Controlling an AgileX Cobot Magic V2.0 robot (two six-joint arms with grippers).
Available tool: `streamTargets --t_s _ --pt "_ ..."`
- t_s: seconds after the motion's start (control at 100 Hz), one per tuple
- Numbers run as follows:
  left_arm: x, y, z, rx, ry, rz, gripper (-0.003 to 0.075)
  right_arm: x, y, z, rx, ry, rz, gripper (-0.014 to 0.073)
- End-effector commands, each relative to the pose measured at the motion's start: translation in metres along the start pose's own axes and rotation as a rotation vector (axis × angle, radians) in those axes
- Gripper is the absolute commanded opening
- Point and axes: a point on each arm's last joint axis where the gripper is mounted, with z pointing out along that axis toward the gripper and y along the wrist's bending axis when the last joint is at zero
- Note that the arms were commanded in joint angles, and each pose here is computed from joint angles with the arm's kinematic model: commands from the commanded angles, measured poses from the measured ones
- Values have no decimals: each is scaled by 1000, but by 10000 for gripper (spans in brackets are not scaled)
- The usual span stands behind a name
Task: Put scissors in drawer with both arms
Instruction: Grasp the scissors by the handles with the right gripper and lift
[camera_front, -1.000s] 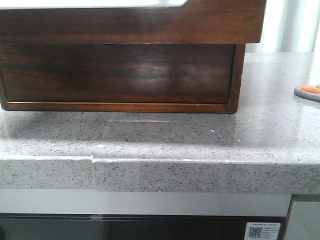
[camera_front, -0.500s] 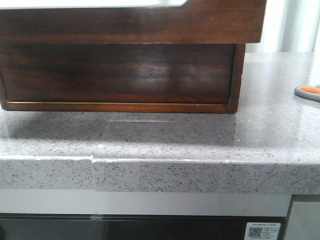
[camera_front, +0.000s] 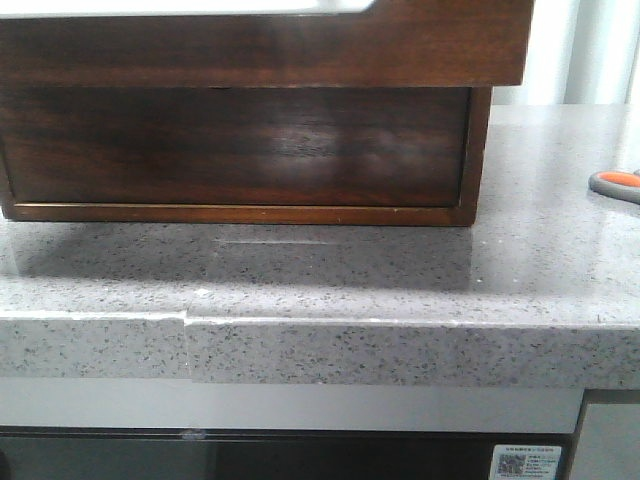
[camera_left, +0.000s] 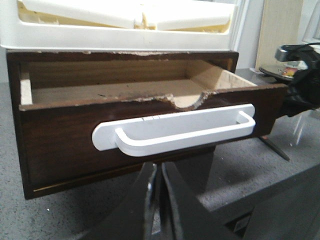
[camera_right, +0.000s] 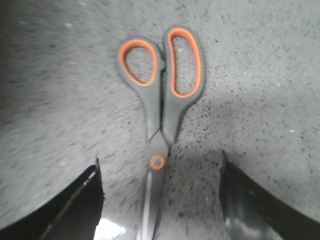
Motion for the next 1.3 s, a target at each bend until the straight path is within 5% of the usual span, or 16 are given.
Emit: streamTargets --t_s 0.0,0.78,0.87,1.06,1.29 --pt "-12 -1 -2 -2 -55 -9 -19 -15 -3 6 2 -55 19 440" --pt "-12 -2 -2 0 -50 -9 -19 -13 -3 79 0 81 85 435" --pt "-12 -2 -2 0 -50 -9 -19 -12 -3 81 0 92 88 359" --pt "-12 -2 -2 0 -50 -9 -19 -9 -4 80 18 135 87 -72" --pt "-12 -2 -2 0 -50 -9 -19 -19 -5 55 -18 9 95 -79"
